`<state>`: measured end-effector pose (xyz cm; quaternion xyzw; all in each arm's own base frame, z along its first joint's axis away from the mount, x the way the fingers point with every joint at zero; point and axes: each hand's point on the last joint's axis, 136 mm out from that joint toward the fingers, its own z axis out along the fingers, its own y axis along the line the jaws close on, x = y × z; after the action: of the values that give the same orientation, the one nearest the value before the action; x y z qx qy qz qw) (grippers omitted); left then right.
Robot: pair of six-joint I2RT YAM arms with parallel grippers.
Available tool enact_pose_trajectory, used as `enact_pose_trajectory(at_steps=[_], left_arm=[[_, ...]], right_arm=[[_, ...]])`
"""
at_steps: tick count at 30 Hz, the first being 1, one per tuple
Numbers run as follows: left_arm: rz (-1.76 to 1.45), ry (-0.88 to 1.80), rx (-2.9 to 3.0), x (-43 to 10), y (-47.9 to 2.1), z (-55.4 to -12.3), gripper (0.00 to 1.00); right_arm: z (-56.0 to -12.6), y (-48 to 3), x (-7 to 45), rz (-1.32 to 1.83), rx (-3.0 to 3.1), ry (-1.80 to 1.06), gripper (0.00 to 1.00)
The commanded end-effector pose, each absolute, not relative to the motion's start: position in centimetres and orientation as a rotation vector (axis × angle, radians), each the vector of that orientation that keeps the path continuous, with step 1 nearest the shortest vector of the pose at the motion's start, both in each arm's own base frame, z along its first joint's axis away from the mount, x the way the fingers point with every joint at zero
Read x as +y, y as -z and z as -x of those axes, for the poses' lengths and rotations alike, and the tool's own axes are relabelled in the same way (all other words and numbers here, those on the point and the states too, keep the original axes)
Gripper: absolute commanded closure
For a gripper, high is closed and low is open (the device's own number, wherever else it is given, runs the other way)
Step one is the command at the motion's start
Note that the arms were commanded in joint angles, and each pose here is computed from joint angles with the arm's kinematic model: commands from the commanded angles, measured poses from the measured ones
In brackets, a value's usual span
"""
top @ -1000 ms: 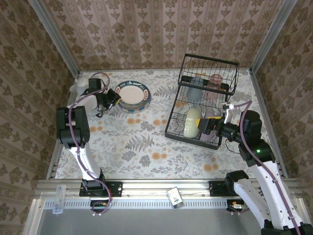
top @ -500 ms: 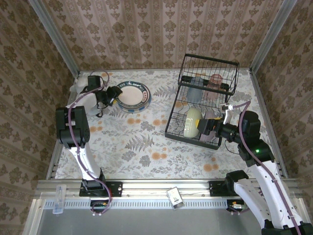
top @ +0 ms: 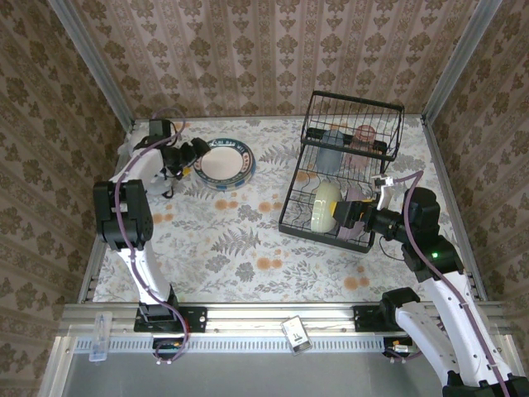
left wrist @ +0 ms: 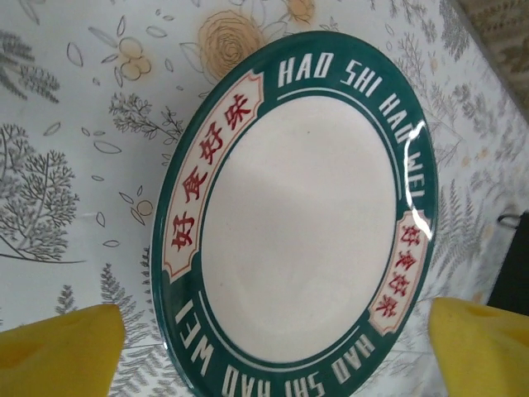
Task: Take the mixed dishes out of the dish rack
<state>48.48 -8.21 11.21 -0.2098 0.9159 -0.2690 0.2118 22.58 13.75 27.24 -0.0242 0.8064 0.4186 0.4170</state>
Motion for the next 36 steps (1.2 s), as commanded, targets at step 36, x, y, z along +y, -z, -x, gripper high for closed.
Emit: enact_pose_trajectory(at_steps=[36], left_arm=[[-0.131, 0.773, 2.465, -17.7, -20.9, -37.9, 0.02]], right_arm=[[-23.6, -24.4, 7.9, -0.281, 2.137, -0.64, 0.0]])
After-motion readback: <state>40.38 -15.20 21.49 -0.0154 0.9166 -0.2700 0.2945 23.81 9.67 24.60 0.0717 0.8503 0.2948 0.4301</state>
